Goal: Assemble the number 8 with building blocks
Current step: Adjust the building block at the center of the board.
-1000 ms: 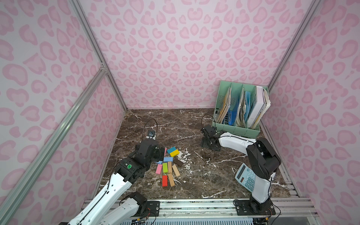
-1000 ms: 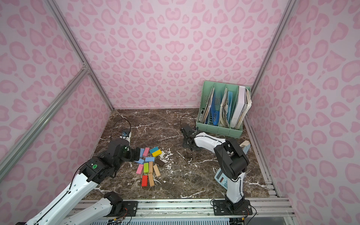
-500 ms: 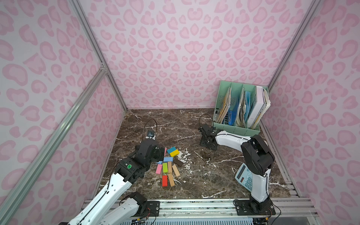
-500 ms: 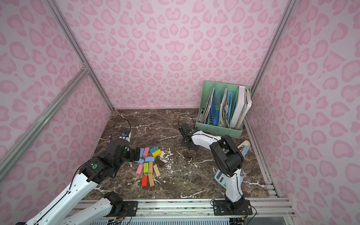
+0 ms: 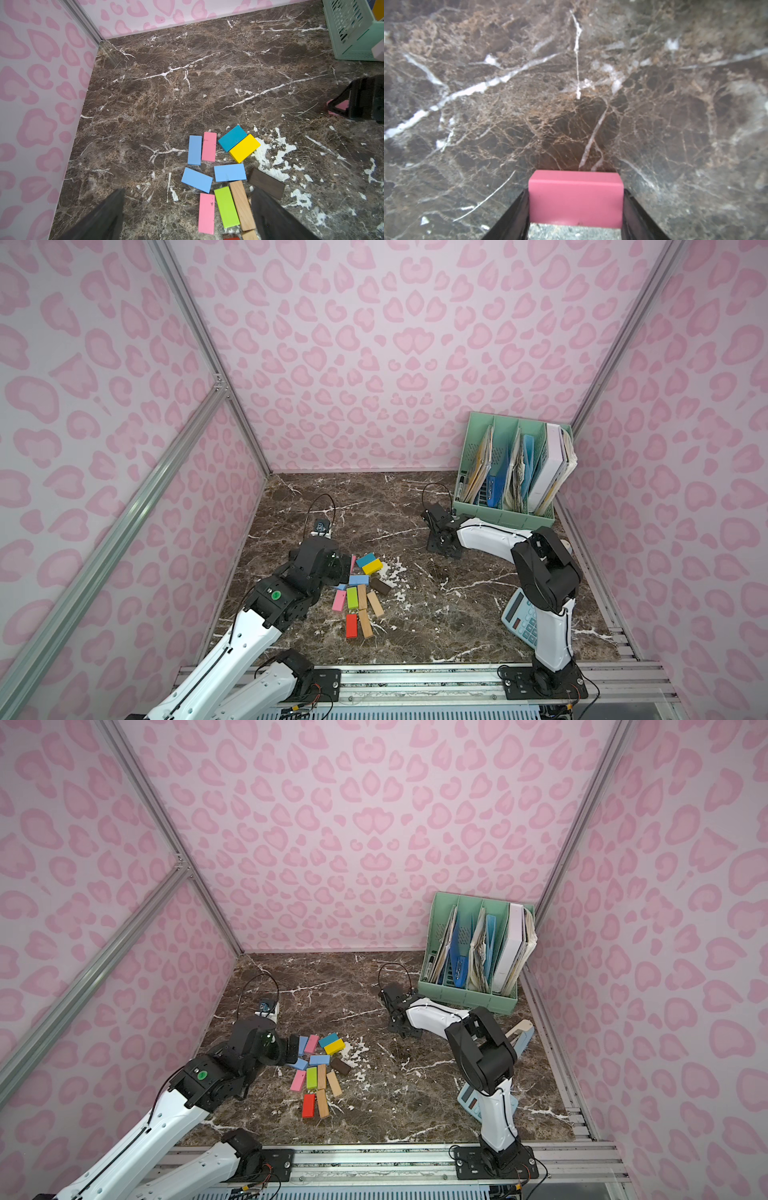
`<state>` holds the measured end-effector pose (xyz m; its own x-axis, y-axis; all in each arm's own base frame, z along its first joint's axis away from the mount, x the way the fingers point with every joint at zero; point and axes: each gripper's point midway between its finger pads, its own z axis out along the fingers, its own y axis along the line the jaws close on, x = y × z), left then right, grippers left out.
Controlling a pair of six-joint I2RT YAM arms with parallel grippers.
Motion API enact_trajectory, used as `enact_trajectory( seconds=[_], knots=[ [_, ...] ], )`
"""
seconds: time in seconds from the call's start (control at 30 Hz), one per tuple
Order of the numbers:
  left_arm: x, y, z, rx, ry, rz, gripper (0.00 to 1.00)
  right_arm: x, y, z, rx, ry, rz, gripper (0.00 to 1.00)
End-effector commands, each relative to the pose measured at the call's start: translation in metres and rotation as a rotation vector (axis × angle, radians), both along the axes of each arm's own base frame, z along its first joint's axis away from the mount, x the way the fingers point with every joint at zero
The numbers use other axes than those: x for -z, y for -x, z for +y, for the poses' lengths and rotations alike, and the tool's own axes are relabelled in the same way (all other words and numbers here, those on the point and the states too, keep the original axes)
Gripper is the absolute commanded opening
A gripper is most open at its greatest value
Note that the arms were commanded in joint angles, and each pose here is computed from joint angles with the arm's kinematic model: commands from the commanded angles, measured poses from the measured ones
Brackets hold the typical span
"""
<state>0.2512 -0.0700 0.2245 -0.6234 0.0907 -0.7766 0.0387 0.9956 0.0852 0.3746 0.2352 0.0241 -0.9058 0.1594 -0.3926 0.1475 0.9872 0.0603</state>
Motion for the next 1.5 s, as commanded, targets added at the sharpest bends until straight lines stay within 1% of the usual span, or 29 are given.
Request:
enact_trajectory(
  seconds=[0.0, 0.13, 0.3, 0.5, 0.8, 0.93, 1.03, 1.23, 1.47],
  knots=[
    [0.001, 0.001, 0.0, 0.0, 0.005, 0.009, 0.98, 0.007, 0.011, -0.015, -0.09, 0.102, 0.053, 0.56],
    [0.002, 0.001, -0.001, 0.001, 0.002, 0.012, 0.99, 0.006, 0.01, -0.023, -0.117, 0.125, 0.05, 0.56],
    [0.002, 0.001, 0.0, 0.0, 0.001, 0.012, 0.98, 0.009, 0.01, -0.027, -0.141, 0.098, 0.062, 0.56],
    [0.002, 0.0, 0.0, -0.002, -0.002, 0.015, 0.98, 0.011, 0.011, -0.026, -0.166, 0.072, 0.067, 0.6],
    [0.003, 0.0, 0.0, -0.001, -0.002, 0.017, 0.99, 0.014, 0.012, -0.029, -0.169, 0.055, 0.072, 0.77],
    [0.004, 0.001, 0.0, 0.0, -0.005, 0.019, 0.99, 0.013, 0.012, -0.027, -0.184, 0.046, 0.069, 0.81],
    [0.003, 0.001, 0.0, 0.0, -0.004, 0.018, 0.98, 0.012, 0.011, -0.025, -0.194, 0.038, 0.061, 0.8],
    [0.003, 0.001, 0.0, 0.0, -0.004, 0.019, 0.98, 0.011, 0.01, -0.022, -0.22, 0.028, 0.054, 0.71],
    [0.003, 0.001, 0.0, -0.001, -0.006, 0.018, 0.98, 0.01, 0.011, -0.017, -0.277, 0.012, 0.051, 0.68]
  ],
)
